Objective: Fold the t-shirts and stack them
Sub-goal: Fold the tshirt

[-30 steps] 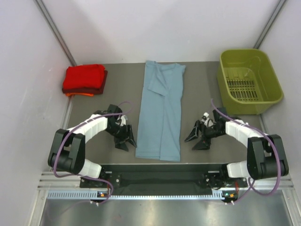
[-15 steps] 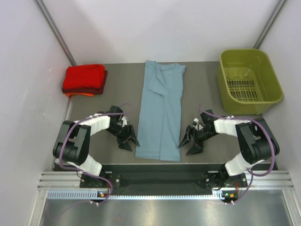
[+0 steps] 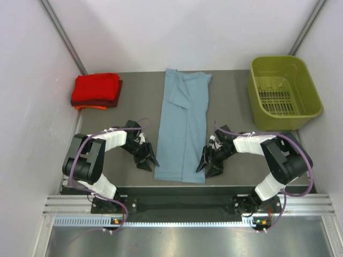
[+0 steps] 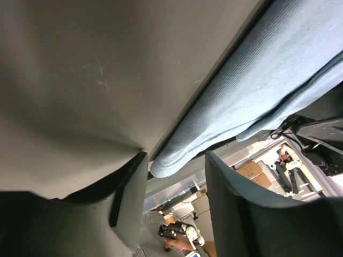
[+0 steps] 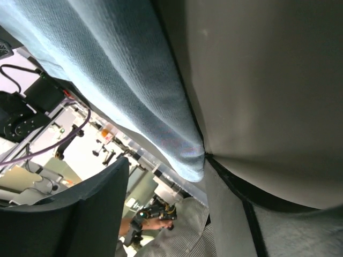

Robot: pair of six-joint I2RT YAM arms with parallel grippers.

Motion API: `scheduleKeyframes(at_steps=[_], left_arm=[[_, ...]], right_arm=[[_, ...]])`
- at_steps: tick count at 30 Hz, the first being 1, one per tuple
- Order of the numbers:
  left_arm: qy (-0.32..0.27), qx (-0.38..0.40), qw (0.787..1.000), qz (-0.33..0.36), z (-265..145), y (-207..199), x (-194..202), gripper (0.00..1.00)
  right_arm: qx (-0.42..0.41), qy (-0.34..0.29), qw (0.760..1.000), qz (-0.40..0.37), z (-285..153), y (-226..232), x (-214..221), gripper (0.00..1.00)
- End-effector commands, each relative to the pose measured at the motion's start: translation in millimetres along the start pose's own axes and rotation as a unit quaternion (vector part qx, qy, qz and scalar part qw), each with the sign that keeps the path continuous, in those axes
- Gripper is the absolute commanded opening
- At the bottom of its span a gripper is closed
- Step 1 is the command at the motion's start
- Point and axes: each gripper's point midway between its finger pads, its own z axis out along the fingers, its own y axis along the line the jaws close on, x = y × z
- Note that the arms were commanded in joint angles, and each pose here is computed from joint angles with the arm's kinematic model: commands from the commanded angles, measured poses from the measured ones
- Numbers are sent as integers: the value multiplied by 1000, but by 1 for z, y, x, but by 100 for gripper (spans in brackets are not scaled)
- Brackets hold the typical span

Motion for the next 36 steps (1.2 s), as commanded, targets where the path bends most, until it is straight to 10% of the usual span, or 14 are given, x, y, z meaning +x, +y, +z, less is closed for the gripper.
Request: scheduleKeyframes(at_steps=[1, 15, 21, 29, 36], left_arm=[[-8, 15, 1000, 5, -1, -8, -8, 48], [16, 15, 1000, 2, 7, -9, 0, 41], [24, 19, 1000, 7, 10, -11, 9, 29], [18, 18, 1000, 18, 6, -10, 15, 0], [-8, 42, 995, 87, -7, -29, 17, 0]], right_arm=[[27, 2, 999, 17, 8, -6, 4, 58], [17, -3, 1000, 7, 11, 2, -1, 39], [17, -5, 1000, -4, 11, 4, -1, 34], [4, -14, 999, -33, 9, 20, -8, 0], [13, -63, 993, -98, -15, 28, -11, 0]])
